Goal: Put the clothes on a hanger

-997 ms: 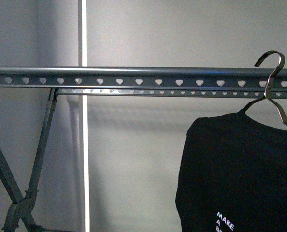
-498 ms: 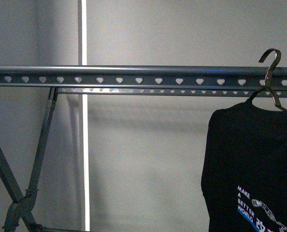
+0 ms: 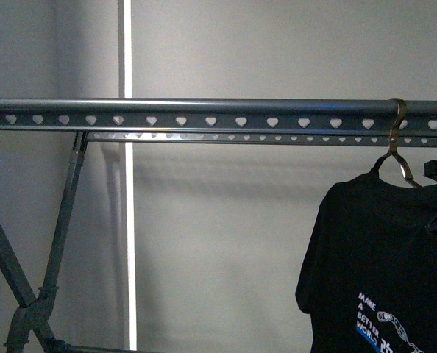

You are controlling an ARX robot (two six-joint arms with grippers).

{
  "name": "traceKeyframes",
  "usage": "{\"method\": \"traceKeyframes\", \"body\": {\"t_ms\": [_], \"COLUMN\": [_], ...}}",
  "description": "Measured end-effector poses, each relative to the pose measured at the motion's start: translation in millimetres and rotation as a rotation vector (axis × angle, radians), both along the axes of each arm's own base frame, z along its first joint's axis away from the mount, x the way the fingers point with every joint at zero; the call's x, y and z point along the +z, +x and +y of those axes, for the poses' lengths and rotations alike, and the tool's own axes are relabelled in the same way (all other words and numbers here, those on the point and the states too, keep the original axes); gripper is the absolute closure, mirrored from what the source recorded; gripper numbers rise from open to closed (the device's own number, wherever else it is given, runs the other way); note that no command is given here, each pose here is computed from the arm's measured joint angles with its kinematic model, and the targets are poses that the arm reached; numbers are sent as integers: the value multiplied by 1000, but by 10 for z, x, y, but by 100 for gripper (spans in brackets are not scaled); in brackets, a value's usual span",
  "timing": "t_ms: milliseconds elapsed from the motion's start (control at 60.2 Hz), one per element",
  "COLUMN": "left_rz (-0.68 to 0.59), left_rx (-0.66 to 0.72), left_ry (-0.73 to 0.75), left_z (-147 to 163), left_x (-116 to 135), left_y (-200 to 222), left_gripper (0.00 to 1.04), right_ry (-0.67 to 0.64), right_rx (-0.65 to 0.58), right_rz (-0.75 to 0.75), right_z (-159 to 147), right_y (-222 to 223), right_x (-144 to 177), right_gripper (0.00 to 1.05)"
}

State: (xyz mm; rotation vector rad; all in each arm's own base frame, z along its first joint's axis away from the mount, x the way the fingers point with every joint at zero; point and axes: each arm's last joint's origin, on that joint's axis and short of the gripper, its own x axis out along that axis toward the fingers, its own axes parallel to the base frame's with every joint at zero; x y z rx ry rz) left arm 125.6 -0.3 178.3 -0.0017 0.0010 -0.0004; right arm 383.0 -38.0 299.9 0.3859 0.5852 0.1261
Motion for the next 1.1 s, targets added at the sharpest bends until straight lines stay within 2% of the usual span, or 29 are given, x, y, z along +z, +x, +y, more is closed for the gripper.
{"method": "traceKeyframes", "body": {"t_ms": [66,100,216,299,349,482,548,581,681,748,797,897,997,1096], "left_rz": [1,1,-14,-25,-24,-23,-23,-24,-23,-22,9,-15,-15,-16], "left_rx": [0,0,-2,-1,-1,-1,-1,-1,-1,-1,-1,-2,-2,-2], "left_ry": [0,0,1,0,0,0,0,0,0,0,0,0,0,0], "left_z": [1,1,0,0,0,0,0,0,0,1,1,0,1,0], "left_x": [-16,-24,-61,-50,-51,-54,-54,-54,-57,-59,-100,-88,-88,-87], "left_y": [-22,-31,-57,-88,-102,-128,-142,-147,-165,-187,-242,-284,-286,-287], "left_gripper": [101,101,101,101,101,101,101,101,101,101,101,101,101,101], "right_ry": [-16,-32,-154,-283,-309,-258,-200,-173,-124,-253,-314,-361,-376,-380], "right_rx": [-1,-4,-41,-114,-137,-126,-96,-85,-100,-141,-148,-136,-129,-131], "right_rz": [-13,-21,-102,-291,-409,-615,-650,-655,-650,-572,-594,-575,-571,-592], "right_z": [12,20,43,41,42,88,142,173,324,378,376,377,378,378], "right_y": [-7,-19,-101,-340,-560,-1229,-1572,-1743,-2310,-2695,-2828,-2850,-2848,-2859], "right_x": [-59,-95,-192,-115,-1,188,150,105,-171,-491,-735,-1174,-1248,-1245], "right_gripper": [96,92,72,50,40,17,7,6,8,24,34,54,78,94]}}
